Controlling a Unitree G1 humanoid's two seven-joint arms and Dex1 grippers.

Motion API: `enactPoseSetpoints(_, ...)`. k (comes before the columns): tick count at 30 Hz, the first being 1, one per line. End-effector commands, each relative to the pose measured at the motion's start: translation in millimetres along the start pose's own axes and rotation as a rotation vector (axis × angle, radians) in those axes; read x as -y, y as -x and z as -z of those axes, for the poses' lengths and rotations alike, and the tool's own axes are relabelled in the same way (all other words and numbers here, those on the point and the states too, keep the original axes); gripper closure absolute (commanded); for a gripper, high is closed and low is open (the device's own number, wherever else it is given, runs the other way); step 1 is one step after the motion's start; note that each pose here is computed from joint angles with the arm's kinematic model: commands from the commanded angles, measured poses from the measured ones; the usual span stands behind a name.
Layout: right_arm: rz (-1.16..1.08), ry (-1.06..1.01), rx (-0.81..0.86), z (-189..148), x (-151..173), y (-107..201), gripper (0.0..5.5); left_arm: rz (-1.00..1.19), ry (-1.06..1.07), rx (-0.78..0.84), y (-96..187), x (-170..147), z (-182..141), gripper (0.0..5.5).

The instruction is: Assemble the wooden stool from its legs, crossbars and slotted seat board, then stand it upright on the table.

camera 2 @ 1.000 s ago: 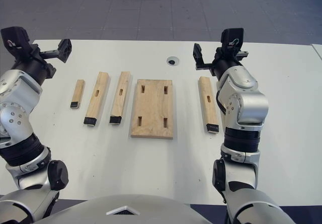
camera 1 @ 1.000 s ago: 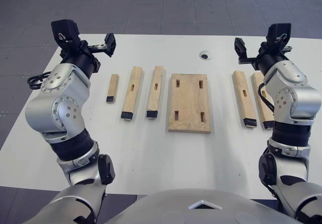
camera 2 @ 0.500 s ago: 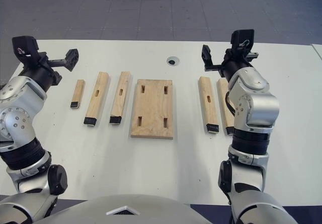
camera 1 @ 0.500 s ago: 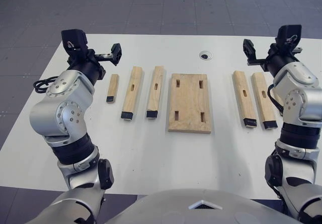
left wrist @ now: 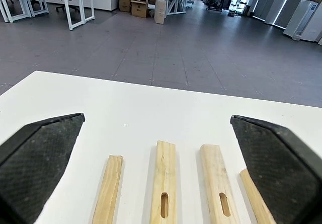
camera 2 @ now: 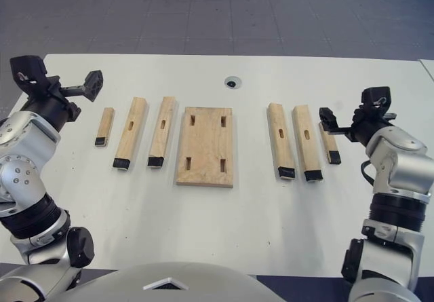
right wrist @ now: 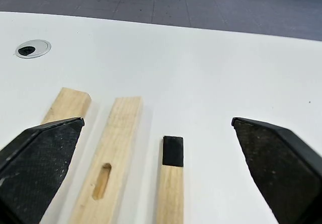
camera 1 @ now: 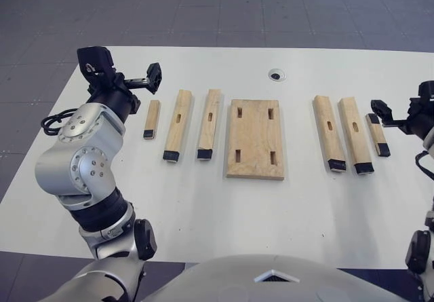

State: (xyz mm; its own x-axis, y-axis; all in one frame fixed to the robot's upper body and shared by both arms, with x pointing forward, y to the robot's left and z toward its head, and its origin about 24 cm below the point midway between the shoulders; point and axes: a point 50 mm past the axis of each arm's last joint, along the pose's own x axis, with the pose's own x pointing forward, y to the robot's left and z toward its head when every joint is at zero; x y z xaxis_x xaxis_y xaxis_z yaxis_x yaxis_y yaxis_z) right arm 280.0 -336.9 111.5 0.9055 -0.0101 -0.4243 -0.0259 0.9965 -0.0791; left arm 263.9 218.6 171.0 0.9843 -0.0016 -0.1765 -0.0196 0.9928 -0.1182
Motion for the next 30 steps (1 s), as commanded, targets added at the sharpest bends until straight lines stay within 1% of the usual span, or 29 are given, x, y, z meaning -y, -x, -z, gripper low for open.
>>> enactPoseSetpoints(1,0.055,0.015,-0.041,11.2,25.4,1.7,0.03,-0.002,0.001,-0.005,-0.1,2.0,-0.5,0.1)
enactPoseSetpoints(3,0.065,0.026,-0.071,21.0,30.5,1.7,0.03,0.001,0.0,-0.005,-0.7,2.3,-1.2,0.1)
enactPoseSetpoints(7,0.044,0.08,-0.124,37.4,26.7,1.0,0.03,0.006,-0.004,0.003,-1.5,4.2,-4.6,0.1)
enactPoseSetpoints(11,0.022,0.08,-0.136,43.2,21.1,0.3,0.03,0.011,-0.008,0.007,-1.3,6.0,-6.8,0.1)
enactPoseSetpoints(16,0.014,0.072,-0.197,62.1,22.1,1.5,0.03,0.008,-0.015,0.007,-0.6,6.3,-7.5,0.1)
enactPoseSetpoints(19,0.016,0.078,-0.254,80.3,23.9,2.8,0.03,0.008,-0.017,0.007,-1.0,7.1,-7.6,0.1)
enactPoseSetpoints(25,-0.008,0.042,-0.409,129.1,26.9,13.0,0.03,0.018,-0.024,0.003,-3.2,8.1,-7.3,0.1)
enactPoseSetpoints(28,-0.096,0.014,-0.451,140.6,16.2,14.0,0.03,0.022,-0.025,-0.001,-3.2,9.2,-6.3,0.1)
enactPoseSetpoints(30,-0.185,-0.042,-0.481,145.0,5.7,14.5,0.03,0.025,-0.026,0.0,-3.8,9.9,-7.2,0.1)
